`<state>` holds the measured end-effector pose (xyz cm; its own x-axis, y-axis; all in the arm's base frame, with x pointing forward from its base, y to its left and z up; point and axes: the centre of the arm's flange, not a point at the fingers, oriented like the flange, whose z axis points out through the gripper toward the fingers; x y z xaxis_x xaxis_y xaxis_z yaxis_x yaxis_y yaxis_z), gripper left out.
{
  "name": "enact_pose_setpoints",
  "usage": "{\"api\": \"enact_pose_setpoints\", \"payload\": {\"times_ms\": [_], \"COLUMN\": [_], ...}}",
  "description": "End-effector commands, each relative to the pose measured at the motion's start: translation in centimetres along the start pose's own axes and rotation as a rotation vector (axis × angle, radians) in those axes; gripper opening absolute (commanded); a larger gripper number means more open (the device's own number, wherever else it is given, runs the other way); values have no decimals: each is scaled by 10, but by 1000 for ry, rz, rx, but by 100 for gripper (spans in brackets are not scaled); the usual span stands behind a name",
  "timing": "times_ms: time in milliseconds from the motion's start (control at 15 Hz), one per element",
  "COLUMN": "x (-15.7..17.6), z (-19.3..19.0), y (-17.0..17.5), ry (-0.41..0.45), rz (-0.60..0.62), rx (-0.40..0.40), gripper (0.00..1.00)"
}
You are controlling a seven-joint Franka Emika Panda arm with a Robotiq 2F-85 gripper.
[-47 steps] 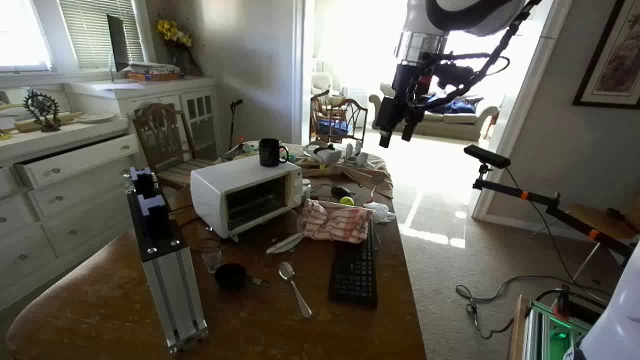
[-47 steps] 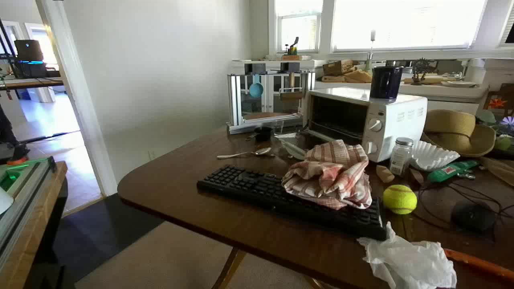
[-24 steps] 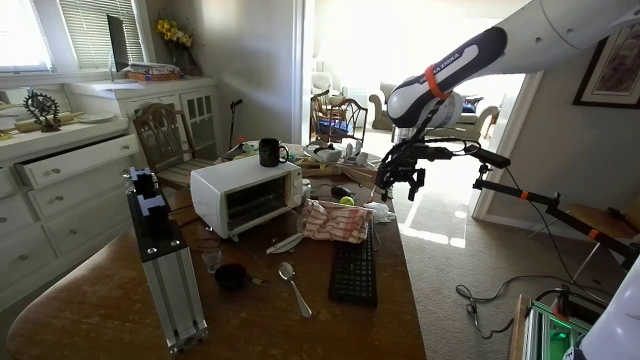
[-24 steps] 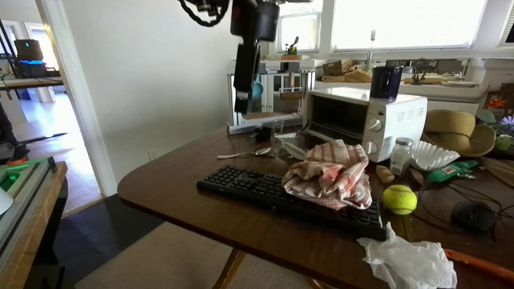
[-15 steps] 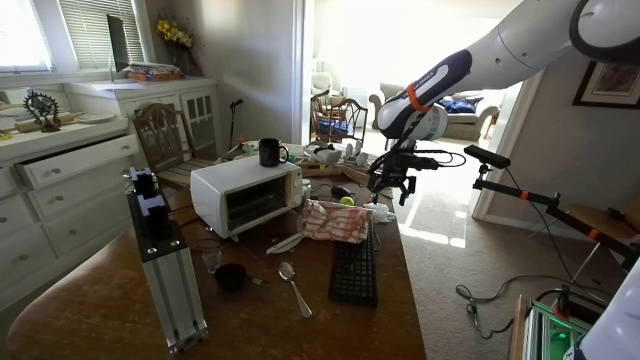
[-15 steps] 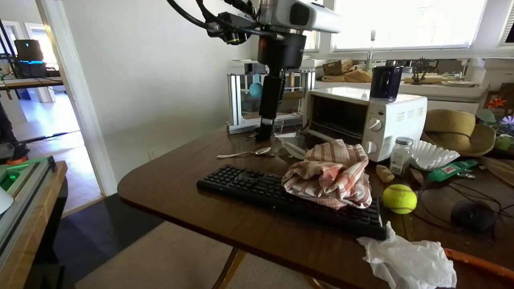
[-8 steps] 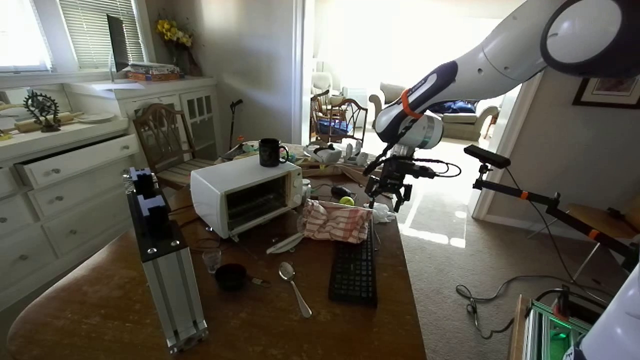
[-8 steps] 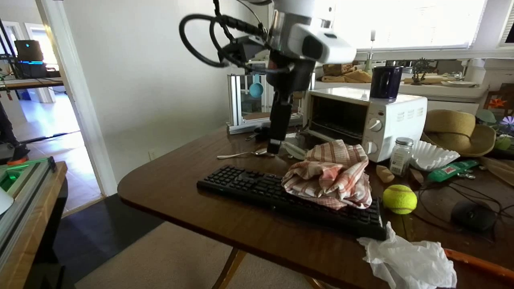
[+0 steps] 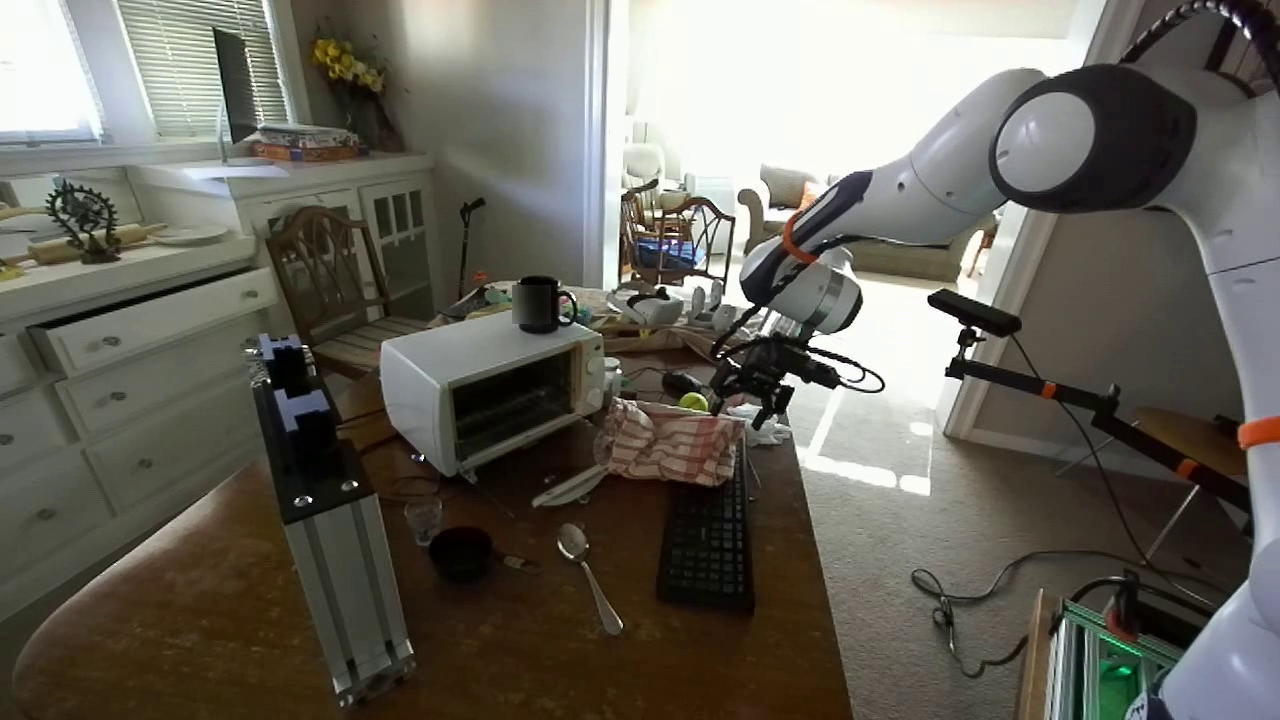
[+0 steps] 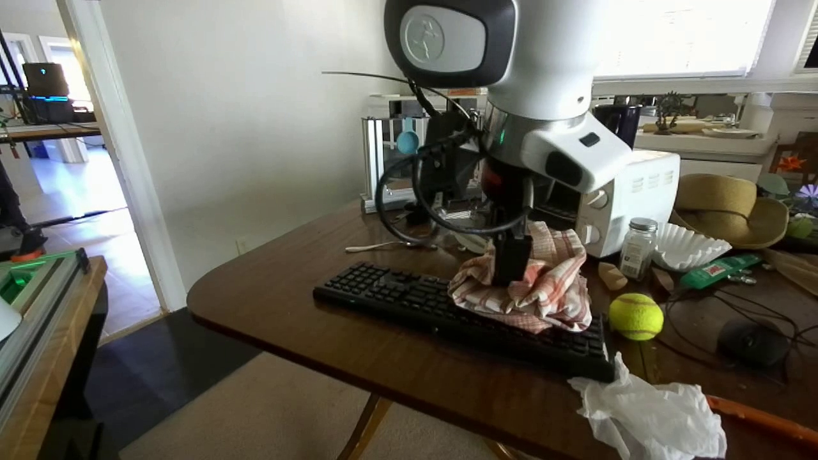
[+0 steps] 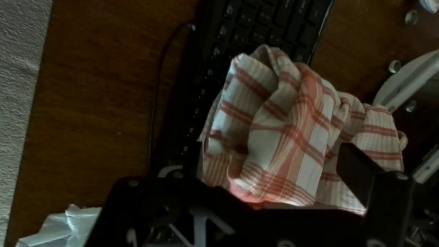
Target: Close the oven
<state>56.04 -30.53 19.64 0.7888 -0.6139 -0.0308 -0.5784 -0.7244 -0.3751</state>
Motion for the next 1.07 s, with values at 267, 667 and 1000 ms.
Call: {"api": "enact_pose_setpoints", "payload": {"times_ms": [267,667,1000], "x": [39,40,36], "z": [36,50,57], "y": [23,36,35], "ry": [100,108,108], "rz": [-155,-199,-211], "rx": [81,75,85], "gripper": [100,100,86]}}
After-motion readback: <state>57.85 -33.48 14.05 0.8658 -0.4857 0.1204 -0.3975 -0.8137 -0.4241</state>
